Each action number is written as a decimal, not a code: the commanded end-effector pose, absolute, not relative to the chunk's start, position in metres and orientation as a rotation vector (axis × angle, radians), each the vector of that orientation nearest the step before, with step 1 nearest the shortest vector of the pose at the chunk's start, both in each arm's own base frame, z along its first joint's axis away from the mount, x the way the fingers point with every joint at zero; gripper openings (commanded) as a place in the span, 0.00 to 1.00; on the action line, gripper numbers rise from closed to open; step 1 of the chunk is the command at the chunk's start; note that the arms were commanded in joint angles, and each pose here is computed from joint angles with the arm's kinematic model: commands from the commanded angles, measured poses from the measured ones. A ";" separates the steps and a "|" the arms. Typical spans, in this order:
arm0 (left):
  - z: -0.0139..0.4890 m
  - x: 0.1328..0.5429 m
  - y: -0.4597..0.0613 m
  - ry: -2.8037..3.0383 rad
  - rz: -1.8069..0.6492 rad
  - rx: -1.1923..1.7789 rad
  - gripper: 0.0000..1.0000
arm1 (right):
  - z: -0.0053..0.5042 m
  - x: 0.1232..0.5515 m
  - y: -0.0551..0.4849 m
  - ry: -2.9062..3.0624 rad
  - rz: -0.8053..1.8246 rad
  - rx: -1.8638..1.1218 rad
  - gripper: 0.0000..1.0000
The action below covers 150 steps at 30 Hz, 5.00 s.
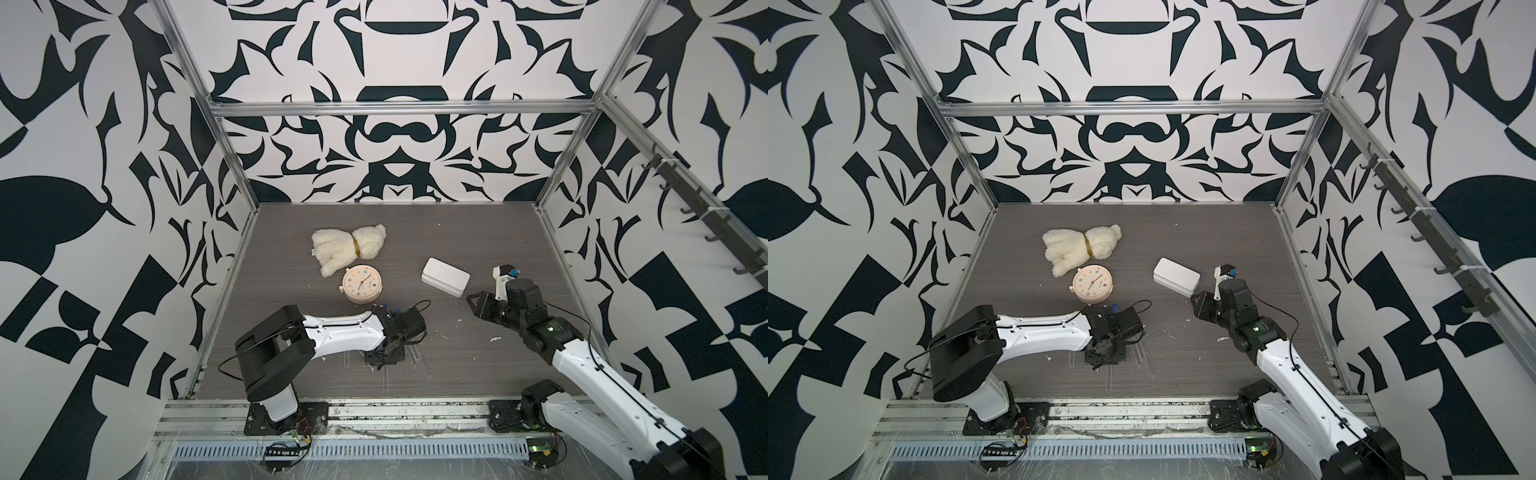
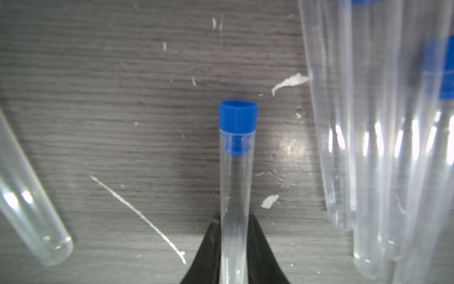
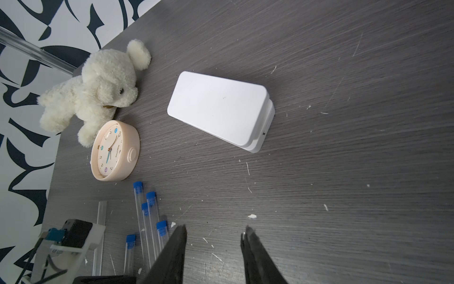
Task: Remove stoppers from test tubes
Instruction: Pick up the test tube at the center of the board, then open the stopper on the test tube.
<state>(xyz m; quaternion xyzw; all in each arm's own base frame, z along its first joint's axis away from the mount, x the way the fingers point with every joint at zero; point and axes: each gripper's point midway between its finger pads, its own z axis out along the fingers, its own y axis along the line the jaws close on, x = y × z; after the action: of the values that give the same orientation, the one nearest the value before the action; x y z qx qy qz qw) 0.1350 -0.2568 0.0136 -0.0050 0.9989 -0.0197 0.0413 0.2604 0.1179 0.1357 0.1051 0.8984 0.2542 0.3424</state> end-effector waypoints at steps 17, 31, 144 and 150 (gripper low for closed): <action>-0.009 0.116 -0.237 3.139 0.062 -0.019 0.19 | 0.144 0.265 0.119 2.304 0.677 0.269 0.39; 0.044 0.158 -0.247 2.953 -0.006 0.128 0.17 | 0.159 0.266 0.125 2.244 0.728 0.237 0.39; 0.125 0.164 -0.373 2.444 -0.633 0.673 0.14 | 0.171 0.272 0.247 2.291 1.155 0.035 0.10; 0.126 0.165 -0.373 2.440 -0.631 0.666 0.14 | 0.171 0.272 0.247 2.288 1.163 0.044 0.04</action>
<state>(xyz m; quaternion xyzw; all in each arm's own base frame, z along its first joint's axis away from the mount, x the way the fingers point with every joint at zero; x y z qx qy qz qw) 0.1654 -0.3744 0.1289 0.2436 0.9037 -0.2366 0.2607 0.2676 0.2420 0.1519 0.0236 0.8722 0.4139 0.2596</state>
